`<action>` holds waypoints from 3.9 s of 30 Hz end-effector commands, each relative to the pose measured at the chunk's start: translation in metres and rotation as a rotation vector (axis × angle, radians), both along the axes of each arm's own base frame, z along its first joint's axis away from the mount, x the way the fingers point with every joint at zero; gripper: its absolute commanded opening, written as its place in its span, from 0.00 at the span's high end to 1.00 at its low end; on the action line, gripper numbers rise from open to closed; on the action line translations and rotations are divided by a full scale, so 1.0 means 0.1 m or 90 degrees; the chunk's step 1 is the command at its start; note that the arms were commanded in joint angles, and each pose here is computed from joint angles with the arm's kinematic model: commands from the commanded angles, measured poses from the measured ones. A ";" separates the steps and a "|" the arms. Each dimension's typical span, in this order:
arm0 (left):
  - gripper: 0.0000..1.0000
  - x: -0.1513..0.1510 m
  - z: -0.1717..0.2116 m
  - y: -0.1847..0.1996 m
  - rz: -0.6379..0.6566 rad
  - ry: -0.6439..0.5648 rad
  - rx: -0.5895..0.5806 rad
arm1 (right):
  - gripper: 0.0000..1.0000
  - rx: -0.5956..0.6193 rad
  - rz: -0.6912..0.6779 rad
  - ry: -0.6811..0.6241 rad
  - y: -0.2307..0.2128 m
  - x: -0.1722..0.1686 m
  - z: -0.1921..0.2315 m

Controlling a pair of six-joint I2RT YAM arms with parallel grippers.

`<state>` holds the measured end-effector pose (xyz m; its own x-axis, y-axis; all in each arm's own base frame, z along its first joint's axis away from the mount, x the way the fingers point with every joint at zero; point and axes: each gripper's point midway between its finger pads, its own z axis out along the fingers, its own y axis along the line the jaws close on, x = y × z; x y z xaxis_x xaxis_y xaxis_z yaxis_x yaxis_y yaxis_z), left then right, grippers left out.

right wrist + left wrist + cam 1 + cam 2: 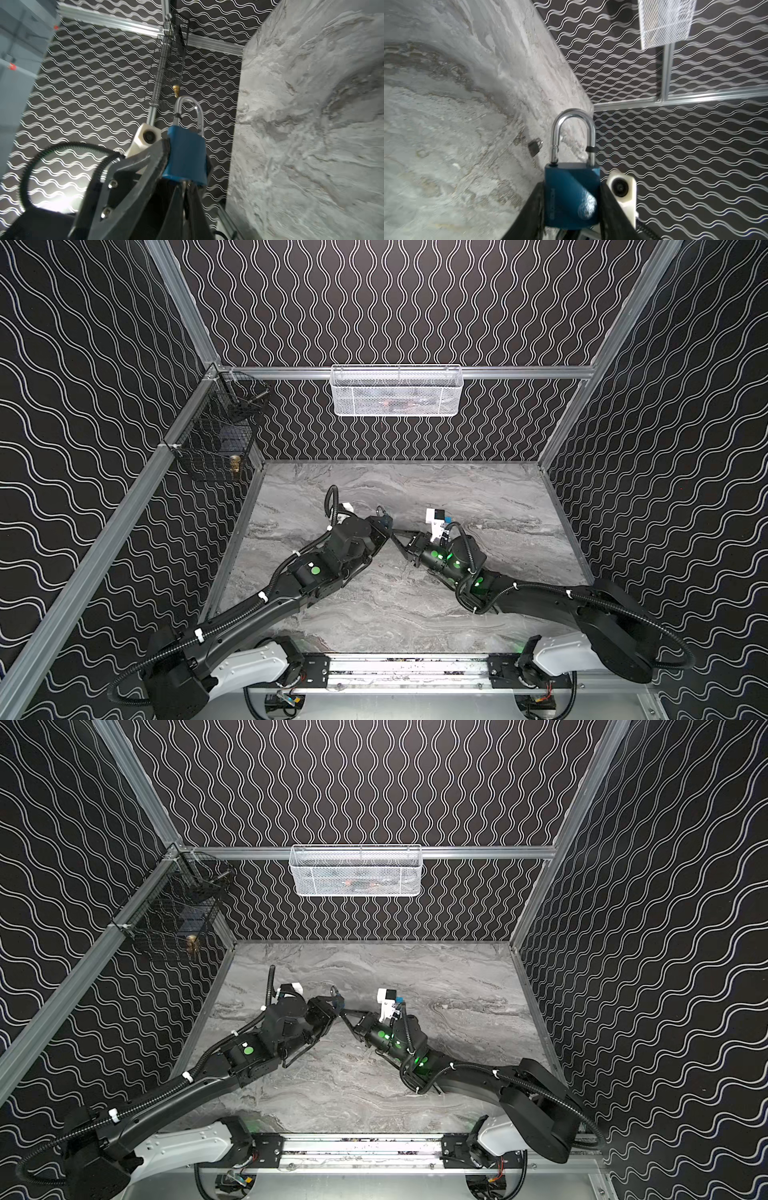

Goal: Unlock with the key

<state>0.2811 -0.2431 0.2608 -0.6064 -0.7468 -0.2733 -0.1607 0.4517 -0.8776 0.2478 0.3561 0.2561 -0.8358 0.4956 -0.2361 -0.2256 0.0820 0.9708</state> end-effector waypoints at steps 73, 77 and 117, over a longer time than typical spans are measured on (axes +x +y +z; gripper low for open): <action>1.00 -0.31 -0.71 0.59 -0.217 -0.440 0.581 | 0.20 -0.681 0.279 -0.077 0.05 0.50 -0.79; 1.00 -0.32 -0.80 0.60 -0.228 -0.396 0.578 | 0.20 -0.671 0.249 -0.065 -0.09 0.56 -0.81; 0.91 -0.38 -2.22 0.86 -0.324 0.178 0.704 | 0.19 -0.521 0.126 -0.049 -0.40 0.30 -1.21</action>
<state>0.2402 -0.1570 0.0375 -0.9000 0.1544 -0.4076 0.1455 0.9879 0.0529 0.2718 0.3118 0.1262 -0.8669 -0.0394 -0.4969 -0.3705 0.7179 0.5894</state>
